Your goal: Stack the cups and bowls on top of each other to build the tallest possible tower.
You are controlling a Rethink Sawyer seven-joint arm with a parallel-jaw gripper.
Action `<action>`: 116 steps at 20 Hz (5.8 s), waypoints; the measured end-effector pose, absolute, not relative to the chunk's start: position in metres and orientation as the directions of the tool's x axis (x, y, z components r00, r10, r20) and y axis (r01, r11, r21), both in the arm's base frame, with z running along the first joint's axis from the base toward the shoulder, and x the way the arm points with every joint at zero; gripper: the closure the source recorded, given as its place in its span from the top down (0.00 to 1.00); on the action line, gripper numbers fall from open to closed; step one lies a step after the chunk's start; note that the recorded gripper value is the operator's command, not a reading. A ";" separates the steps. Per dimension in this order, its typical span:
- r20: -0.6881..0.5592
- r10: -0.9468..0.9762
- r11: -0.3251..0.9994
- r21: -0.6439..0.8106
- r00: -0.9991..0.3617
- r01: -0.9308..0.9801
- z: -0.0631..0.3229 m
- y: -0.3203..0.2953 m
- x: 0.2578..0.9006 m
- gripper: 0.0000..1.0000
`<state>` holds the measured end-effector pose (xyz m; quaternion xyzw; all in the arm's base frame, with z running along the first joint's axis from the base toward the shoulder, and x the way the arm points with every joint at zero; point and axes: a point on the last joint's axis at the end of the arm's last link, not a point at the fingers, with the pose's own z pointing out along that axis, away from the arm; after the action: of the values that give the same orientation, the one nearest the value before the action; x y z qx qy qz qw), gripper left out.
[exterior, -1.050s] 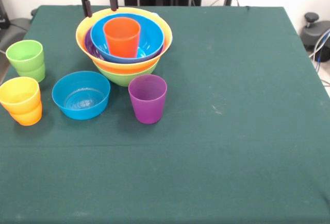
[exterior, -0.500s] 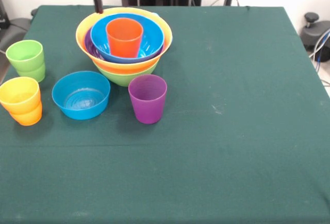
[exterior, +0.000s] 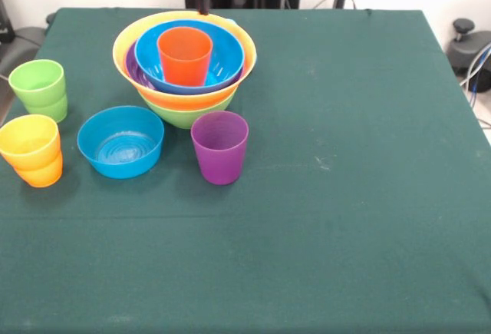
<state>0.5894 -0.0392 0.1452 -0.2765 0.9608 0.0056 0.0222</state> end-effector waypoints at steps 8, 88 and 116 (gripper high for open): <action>-0.039 -0.476 0.879 -0.007 -0.878 -0.476 0.166 0.006 0.593 1.00; -0.066 -0.161 0.985 0.048 -0.985 -0.164 0.053 -0.005 0.698 1.00; -0.058 -0.165 0.986 -0.002 -0.985 -0.165 0.021 -0.046 0.694 1.00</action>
<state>0.6944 -0.0464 0.0211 -0.0830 0.9961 0.0014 0.0289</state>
